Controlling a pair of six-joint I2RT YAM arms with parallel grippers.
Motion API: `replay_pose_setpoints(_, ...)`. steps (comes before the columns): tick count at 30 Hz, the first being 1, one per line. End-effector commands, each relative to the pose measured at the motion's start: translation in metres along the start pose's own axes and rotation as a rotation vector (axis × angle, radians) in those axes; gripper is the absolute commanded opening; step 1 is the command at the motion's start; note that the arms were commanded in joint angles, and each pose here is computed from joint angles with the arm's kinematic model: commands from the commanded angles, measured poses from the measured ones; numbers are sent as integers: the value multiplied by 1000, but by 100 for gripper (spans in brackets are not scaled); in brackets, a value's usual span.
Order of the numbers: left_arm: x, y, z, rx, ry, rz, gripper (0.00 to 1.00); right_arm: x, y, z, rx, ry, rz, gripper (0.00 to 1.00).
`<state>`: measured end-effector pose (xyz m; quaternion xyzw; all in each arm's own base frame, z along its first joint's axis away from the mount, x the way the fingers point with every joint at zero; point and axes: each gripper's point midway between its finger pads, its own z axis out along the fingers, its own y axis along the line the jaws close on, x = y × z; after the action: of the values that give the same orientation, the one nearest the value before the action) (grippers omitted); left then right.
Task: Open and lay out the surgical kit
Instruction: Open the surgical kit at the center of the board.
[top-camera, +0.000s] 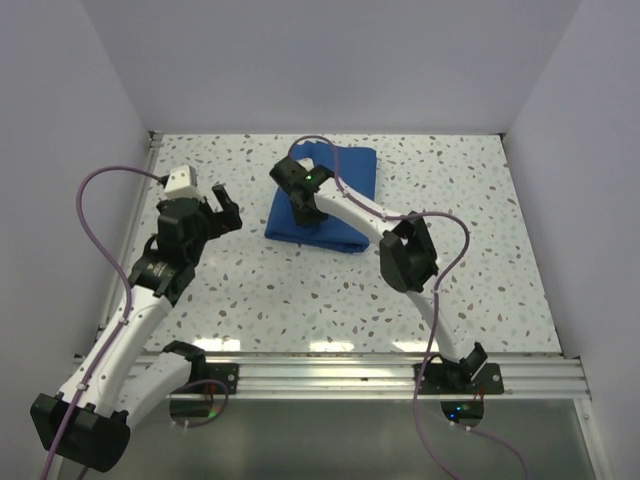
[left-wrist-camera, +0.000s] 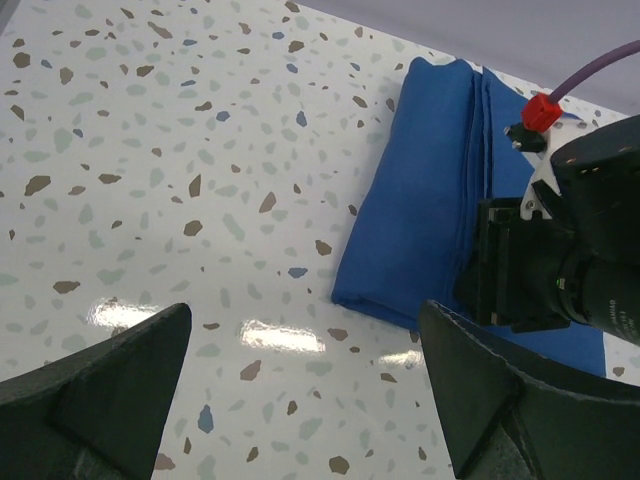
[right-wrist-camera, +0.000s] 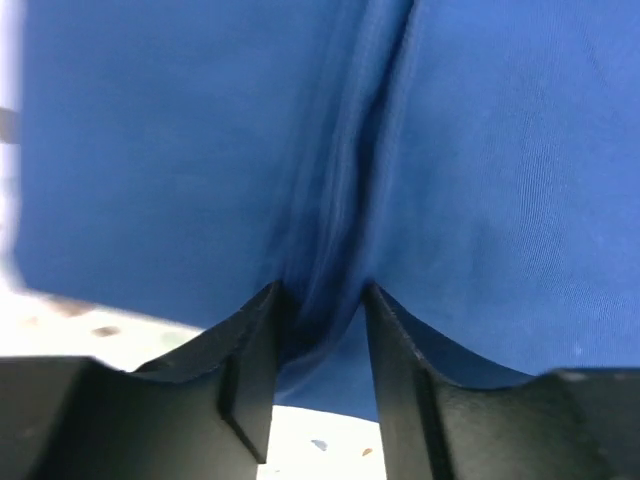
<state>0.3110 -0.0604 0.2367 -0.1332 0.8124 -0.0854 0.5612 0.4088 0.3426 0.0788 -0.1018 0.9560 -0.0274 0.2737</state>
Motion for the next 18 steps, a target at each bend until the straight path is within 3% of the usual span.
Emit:
replay_pose_setpoints(1, 0, -1, -3, 8, -7, -5, 100, 20, -42, 0, 123, 60, -32, 39)
replay_pose_setpoints(5, 3, -3, -1, 21, 2, -18, 100, 40, -56, 7, 153, 118, -43, 37)
replay_pose_setpoints(12, 3, -6, 0, 33, 5, -22, 100, 23, -52, -3, 125, 75, -10, 33)
replay_pose_setpoints(13, 2, -6, -1, 35, 2, -22, 100, 17, -52, -6, 118, 59, -1, 27)
replay_pose_setpoints(15, 3, -6, -1, 33, 3, -22, 100, 7, -48, -13, 98, 28, 9, 5)
replay_pose_setpoints(18, 5, -5, -1, 31, 9, -22, 100, -12, -46, -27, 62, -22, 27, 0)
